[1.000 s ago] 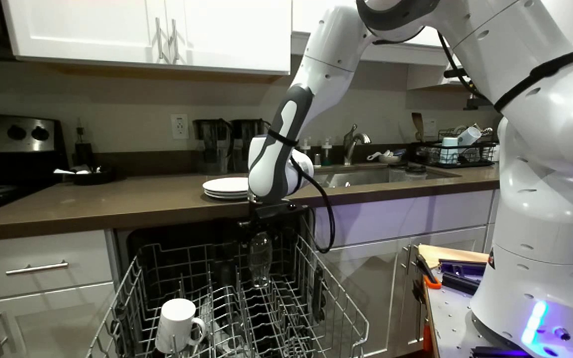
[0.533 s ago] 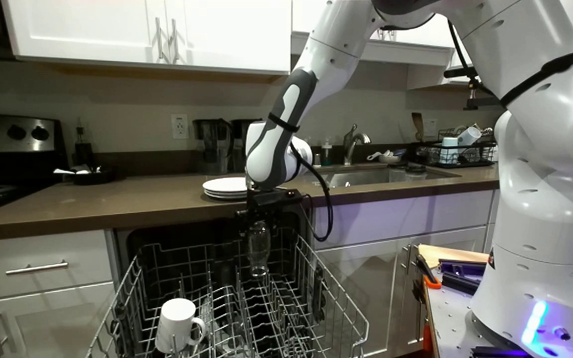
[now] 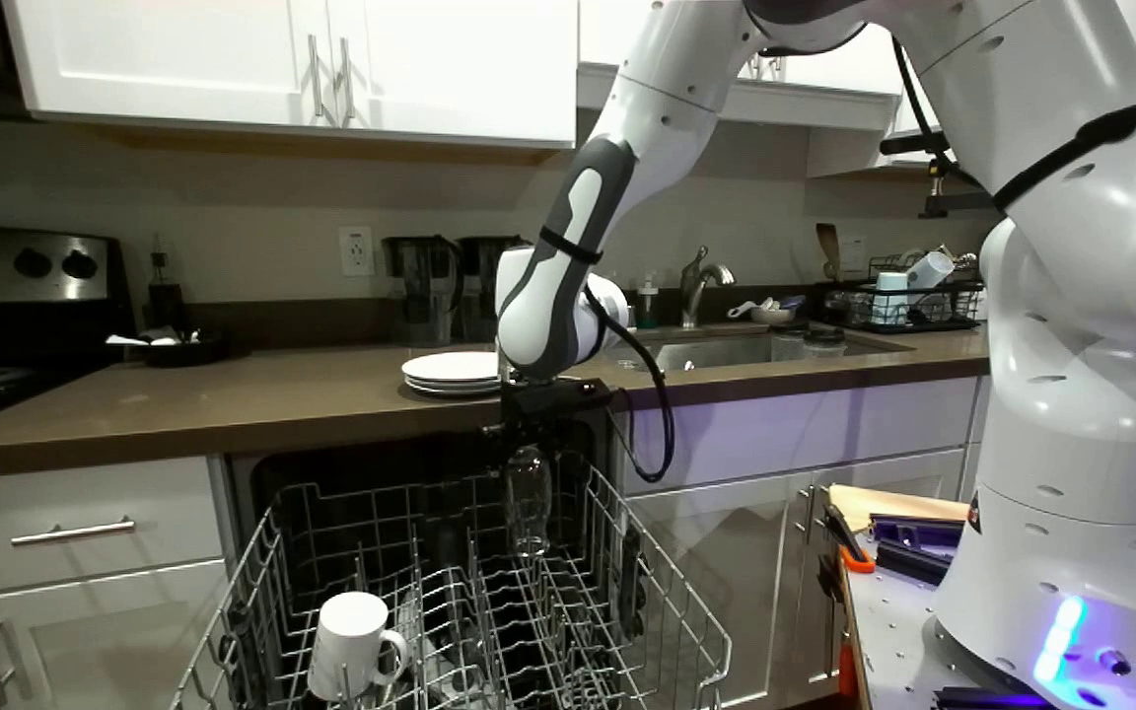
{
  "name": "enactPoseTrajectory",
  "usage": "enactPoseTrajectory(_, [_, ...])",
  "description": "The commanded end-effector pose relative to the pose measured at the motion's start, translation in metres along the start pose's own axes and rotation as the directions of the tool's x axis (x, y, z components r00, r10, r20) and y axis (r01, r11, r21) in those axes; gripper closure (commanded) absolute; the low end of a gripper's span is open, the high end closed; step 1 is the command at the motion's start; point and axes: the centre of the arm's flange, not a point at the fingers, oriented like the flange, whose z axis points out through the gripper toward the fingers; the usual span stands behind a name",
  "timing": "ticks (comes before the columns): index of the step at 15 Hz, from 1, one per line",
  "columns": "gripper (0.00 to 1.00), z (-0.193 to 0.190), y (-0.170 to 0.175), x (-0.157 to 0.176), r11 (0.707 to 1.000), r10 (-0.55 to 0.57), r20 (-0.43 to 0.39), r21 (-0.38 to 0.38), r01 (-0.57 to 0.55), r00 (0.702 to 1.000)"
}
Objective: Pick up the glass bottle and place it on the right side of the dish washer machine
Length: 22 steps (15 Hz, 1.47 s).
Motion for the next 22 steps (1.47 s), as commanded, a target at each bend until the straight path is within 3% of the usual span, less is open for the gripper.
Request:
enactPoseTrajectory(1, [0.39, -0.004, 0.013, -0.009, 1.000, -0.001, -0.017, 0.008, 0.001, 1.000])
enactPoseTrajectory(7, [0.39, 0.011, 0.021, -0.009, 1.000, 0.010, -0.019, 0.010, -0.010, 1.000])
enactPoseTrajectory(22, [0.39, 0.056, 0.003, -0.017, 0.999, 0.003, 0.018, 0.050, -0.004, 1.000])
